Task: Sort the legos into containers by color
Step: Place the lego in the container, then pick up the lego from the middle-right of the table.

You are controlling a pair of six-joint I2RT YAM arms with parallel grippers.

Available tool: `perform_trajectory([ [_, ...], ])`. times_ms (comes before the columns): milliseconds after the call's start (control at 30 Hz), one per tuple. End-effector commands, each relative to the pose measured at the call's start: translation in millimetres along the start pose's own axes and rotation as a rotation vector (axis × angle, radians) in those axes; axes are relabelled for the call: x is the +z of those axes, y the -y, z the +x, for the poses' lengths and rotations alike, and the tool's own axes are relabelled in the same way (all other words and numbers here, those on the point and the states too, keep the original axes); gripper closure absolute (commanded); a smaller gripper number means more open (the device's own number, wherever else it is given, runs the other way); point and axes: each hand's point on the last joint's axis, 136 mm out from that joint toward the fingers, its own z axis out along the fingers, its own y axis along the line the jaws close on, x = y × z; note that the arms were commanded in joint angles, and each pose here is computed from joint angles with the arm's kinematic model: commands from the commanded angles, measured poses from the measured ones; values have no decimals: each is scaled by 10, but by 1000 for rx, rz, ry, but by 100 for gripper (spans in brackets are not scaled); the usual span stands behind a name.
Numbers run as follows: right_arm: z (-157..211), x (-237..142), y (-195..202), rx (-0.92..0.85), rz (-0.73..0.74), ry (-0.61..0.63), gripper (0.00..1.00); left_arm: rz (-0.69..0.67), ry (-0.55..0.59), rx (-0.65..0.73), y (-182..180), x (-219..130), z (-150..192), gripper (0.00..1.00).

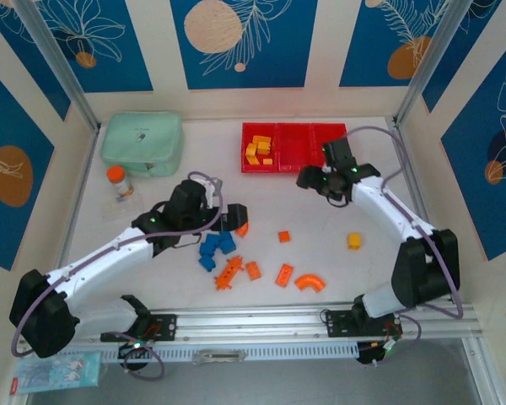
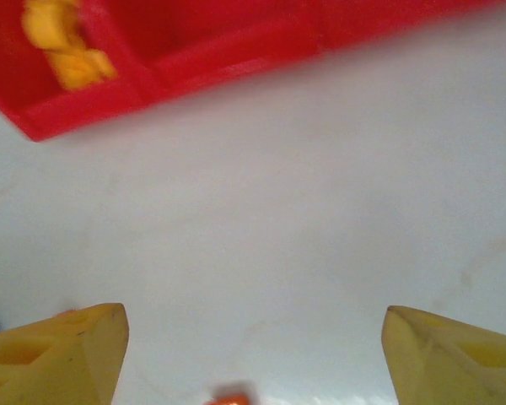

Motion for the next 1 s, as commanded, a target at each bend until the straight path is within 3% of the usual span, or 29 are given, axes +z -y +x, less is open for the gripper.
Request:
perform_trajectory([
  [0,182,-105,295,116,5,-32,18,9,27,0,95,75,45,1],
  [233,362,-200,995,273,74,-19,13,38,13,-6,230,277,246,1],
  [533,329,-128,1561,449,103,-21,12,105,-31,-6,494,551,385,1],
  [967,758,202,1459,480,120,-187,11,94,-59,7,473,669,450,1],
])
